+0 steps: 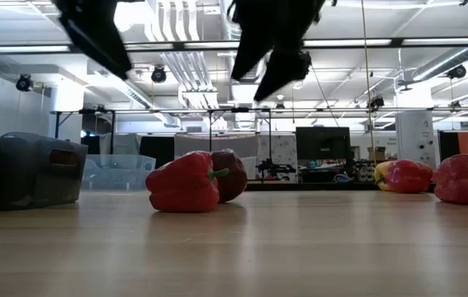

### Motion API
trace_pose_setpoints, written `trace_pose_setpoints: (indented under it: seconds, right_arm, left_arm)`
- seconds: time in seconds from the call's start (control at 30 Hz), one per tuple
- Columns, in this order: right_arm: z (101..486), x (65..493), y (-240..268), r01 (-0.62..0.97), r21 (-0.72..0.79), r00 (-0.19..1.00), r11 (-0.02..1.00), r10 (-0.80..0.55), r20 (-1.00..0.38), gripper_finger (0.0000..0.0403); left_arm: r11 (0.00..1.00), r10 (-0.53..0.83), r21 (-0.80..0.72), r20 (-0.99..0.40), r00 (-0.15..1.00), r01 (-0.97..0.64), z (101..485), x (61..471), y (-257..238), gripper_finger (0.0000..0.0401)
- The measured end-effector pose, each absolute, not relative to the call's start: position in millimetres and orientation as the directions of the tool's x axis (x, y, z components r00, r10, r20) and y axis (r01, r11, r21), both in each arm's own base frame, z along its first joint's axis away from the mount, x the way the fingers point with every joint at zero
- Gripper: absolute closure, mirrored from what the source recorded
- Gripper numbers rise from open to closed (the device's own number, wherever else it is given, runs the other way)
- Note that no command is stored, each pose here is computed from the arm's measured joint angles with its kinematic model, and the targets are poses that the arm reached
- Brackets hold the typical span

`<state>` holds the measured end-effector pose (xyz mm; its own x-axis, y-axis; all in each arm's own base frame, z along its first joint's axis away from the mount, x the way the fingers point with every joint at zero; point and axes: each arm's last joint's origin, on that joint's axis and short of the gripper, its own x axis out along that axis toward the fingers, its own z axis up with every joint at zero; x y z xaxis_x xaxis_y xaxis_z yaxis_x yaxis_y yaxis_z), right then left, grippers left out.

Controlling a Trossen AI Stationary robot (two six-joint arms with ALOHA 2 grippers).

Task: Sort produce into baskets
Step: Put the red apple into the top black bin

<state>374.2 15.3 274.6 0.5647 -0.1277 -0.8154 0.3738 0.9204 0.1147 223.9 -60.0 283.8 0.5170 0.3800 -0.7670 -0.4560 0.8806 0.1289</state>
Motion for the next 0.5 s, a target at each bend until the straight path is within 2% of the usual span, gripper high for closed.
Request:
trace_pose_setpoints:
  seconds: [0.2, 0.33, 0.5]
  right_arm:
    - [311.8, 344.5, 58.7, 0.402, 0.108, 0.643, 0.909, -0.197, -0.740, 0.0013]
    - [322.6, 324.4, 89.4, 0.445, 0.110, 0.661, 0.889, -0.243, -0.710, 0.0013]
    - [321.1, 308.0, 114.6, 0.499, 0.100, 0.646, 0.861, -0.292, -0.706, 0.0013]
  left_arm:
    - [0.946, 0.232, -0.003, -0.693, 0.683, -0.324, 278.7, 259.1, -41.5, 0.0056]
    - [0.942, 0.249, 0.000, -0.669, 0.701, -0.334, 263.6, 271.4, -29.8, 0.0050]
    - [0.947, 0.144, -0.123, -0.660, 0.738, -0.295, 249.7, 294.3, -18.9, 0.0026]
